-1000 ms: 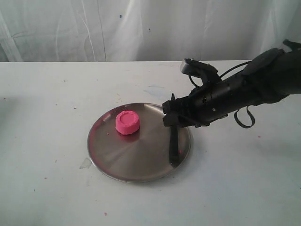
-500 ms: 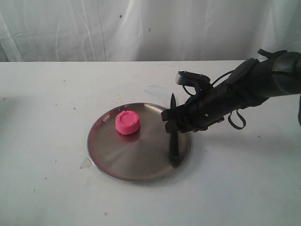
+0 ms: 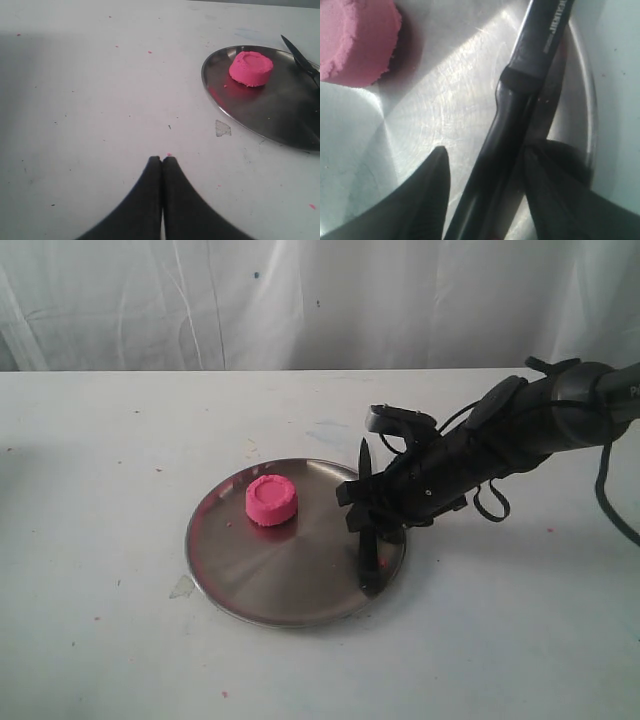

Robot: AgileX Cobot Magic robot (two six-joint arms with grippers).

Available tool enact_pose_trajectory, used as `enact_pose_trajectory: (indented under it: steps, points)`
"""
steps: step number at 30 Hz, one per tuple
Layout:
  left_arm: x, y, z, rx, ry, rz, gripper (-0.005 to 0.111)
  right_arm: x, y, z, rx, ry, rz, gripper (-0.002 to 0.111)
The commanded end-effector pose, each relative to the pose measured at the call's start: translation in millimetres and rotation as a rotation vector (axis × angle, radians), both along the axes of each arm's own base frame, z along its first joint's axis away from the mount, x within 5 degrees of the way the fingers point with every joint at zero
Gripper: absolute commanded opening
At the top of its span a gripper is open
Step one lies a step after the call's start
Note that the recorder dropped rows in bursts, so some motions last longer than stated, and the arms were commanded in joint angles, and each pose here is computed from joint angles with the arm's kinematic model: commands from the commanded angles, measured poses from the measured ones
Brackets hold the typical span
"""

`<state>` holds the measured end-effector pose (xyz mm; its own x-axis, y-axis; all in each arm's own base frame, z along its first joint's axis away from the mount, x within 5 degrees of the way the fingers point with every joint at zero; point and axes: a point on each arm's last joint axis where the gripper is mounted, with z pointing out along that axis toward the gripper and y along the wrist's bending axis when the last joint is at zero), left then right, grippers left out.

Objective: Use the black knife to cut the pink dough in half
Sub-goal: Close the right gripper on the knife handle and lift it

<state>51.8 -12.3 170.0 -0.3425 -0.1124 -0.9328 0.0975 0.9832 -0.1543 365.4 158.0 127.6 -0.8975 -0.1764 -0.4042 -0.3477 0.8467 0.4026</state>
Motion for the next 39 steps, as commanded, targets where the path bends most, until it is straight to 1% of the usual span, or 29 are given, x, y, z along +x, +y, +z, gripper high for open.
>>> enact_pose_trajectory:
  steps: [1, 5, 9, 11, 14, 19, 23, 25, 30, 36, 39]
  points:
    - [0, 0, 0, -0.008, -0.008, 0.008, 0.0, 1, -2, -3, -0.036, 0.006, -0.007, 0.043]
    - [0, 0, 0, -0.008, -0.008, 0.008, 0.0, 0, -4, -17, -0.06, 0.056, -0.011, 0.036]
    - [0, 0, 0, -0.008, -0.008, 0.008, 0.0, -2, -3, -23, -0.052, 0.087, -0.008, 0.036]
    - [0, 0, 0, -0.008, -0.008, 0.008, 0.0, -2, -2, -22, -0.047, 0.091, -0.008, 0.038]
    - [0, 0, 0, -0.008, -0.008, 0.008, 0.0, -4, 3, -22, -0.042, 0.098, 0.004, 0.047]
    - [0, 0, 0, -0.008, -0.008, 0.008, 0.0, -5, 15, -25, -0.058, 0.061, 0.019, 0.046]
    - [0, 0, 0, -0.008, -0.008, 0.008, 0.0, -3, 17, -33, -0.069, 0.091, -0.003, 0.046]
    - [0, 0, 0, -0.008, -0.008, 0.008, 0.0, -3, 16, -36, -0.082, 0.1, -0.006, 0.043]
    - [0, 0, 0, -0.008, -0.008, 0.008, 0.0, -4, 15, -40, -0.095, 0.108, 0.003, 0.03]
    - [0, 0, 0, -0.008, -0.008, 0.008, 0.0, -4, 15, -40, -0.098, 0.109, 0.006, 0.022]
    - [0, 0, 0, -0.008, -0.008, 0.008, 0.0, -4, 15, -40, -0.097, 0.108, 0.004, 0.014]
